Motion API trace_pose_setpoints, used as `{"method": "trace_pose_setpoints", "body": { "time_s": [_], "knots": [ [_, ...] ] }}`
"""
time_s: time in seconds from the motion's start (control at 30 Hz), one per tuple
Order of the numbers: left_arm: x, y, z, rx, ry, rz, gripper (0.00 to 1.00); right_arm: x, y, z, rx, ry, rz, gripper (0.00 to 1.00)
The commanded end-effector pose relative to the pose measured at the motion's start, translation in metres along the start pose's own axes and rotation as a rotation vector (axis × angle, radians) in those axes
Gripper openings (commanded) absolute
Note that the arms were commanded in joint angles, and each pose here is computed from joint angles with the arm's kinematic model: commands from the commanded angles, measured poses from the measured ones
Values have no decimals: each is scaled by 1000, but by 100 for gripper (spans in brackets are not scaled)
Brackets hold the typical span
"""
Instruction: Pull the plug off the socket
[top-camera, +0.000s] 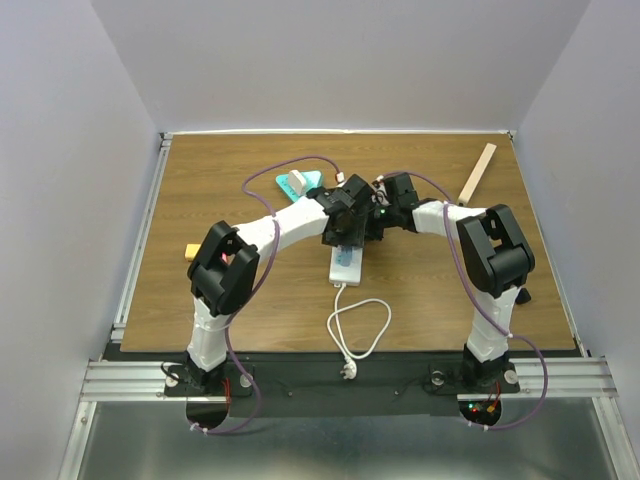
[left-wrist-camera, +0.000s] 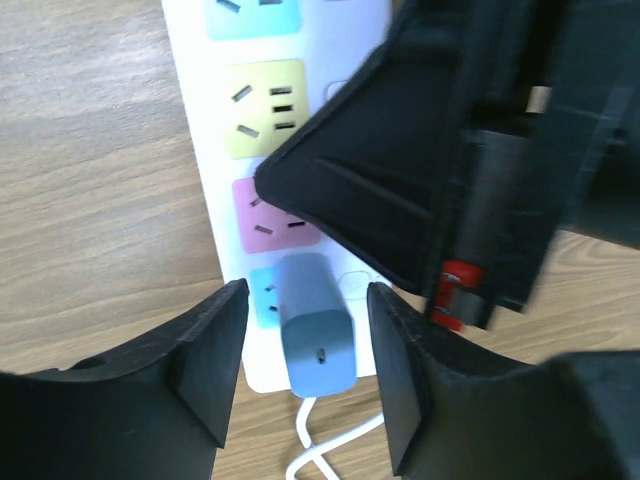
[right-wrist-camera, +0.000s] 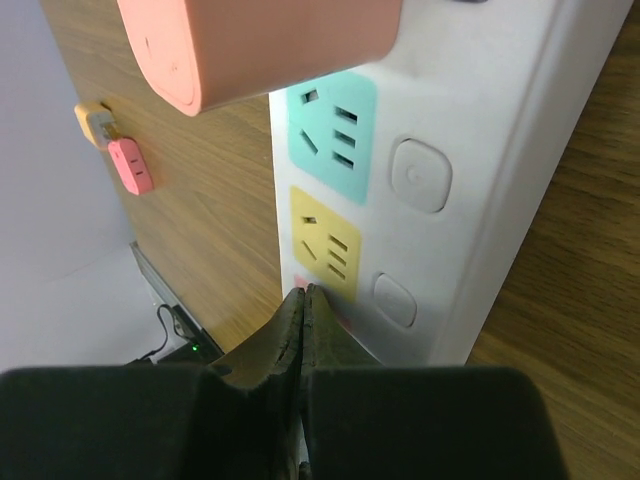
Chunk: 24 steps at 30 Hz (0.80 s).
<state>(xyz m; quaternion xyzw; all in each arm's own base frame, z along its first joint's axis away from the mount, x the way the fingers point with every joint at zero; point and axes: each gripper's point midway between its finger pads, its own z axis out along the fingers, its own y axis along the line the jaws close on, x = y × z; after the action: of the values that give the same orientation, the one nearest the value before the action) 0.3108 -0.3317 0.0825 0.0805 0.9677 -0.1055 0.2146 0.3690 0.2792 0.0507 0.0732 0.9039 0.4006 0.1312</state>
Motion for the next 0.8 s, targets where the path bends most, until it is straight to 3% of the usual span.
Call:
{"method": "trace_pose_setpoints", "body": {
  "time_s": [0.0,0.2,0.37,0.4,0.43,0.53,0.77],
  "knots": [
    [1,-10,-2,-44,-10,67,58,14,-52,10,147,28,44,0],
    [29,2,8,-115,44,99,54,15,-53,11,142,36,43,0],
    [30,9,9,-140,34,99,53,17,-54,13,136,50,43,0],
    [30,9,11,-141,36,104,49,17,-53,13,131,55,46,0],
    [31,9,12,-142,37,105,32,19,-54,15,131,61,47,0],
    [28,9,14,-158,36,107,0,19,-55,17,125,70,46,0],
    [-18,-8,-27,-138,-78,90,0,31,-76,22,180,102,61,0]
  ]
}}
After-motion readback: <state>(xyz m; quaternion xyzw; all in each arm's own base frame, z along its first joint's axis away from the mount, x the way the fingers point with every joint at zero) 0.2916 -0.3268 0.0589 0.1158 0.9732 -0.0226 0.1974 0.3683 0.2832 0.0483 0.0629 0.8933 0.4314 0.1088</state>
